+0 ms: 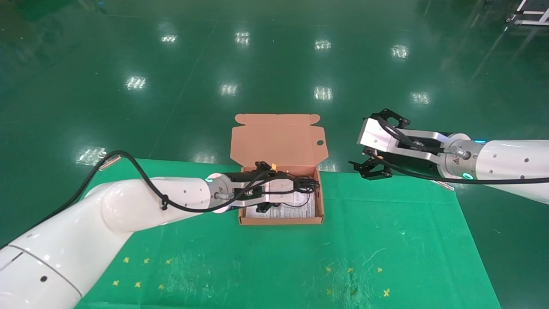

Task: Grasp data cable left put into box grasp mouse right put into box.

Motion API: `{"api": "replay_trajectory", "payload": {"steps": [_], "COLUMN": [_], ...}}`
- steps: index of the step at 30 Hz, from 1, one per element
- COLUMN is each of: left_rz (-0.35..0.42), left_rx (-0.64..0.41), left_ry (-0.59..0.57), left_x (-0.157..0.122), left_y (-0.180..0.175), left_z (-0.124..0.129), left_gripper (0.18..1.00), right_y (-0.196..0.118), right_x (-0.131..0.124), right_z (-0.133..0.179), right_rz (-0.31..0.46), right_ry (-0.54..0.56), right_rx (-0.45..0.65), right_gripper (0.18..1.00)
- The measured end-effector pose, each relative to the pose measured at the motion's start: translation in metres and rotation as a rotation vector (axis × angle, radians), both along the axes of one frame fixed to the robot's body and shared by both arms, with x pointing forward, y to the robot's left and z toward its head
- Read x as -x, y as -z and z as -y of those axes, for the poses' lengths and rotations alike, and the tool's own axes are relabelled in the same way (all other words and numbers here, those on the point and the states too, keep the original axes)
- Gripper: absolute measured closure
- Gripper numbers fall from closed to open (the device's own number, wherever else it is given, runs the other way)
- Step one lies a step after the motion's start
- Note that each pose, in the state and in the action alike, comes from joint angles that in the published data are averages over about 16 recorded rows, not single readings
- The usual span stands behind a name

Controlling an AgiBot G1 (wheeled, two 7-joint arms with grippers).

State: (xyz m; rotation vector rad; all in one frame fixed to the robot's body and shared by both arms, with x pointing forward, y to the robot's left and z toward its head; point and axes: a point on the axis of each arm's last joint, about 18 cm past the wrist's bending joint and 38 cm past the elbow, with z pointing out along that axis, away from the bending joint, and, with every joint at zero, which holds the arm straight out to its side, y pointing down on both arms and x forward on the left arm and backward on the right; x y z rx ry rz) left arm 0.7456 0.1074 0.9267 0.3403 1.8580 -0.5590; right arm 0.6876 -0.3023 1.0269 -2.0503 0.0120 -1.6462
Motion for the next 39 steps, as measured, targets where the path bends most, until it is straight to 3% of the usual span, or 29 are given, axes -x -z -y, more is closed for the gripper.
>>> {"api": "replay_trajectory", "payload": {"steps": [7, 20, 29, 39], "left_rz": [0.037, 0.127, 0.016, -0.157], "left_rx": [0.024, 0.109, 0.218, 0.383], "left_ry": [-0.005, -0.023, 0.001, 0.067], "left_x": [0.002, 0.007, 0.019, 0.048], "left_y": [-0.021, -0.077, -0.066, -0.048], "left_z": [-0.008, -0.027, -0.049, -0.081], "left_gripper": [0.821, 0.565, 0.365, 0.236], "right_y": [-0.015, -0.057, -0.039, -0.008], "right_x": [0.002, 0.019, 0.031, 0.053], "right_z": [-0.001, -0.007, -0.008, -0.009], "right_rz": [0.04, 0.165, 0.088, -0.057], "right_ry": [-0.004, -0.04, -0.114, -0.236], "right_rx": [0.004, 0.094, 0.034, -0.107], "right_gripper": [0.178, 0.178, 0.178, 0.178]}}
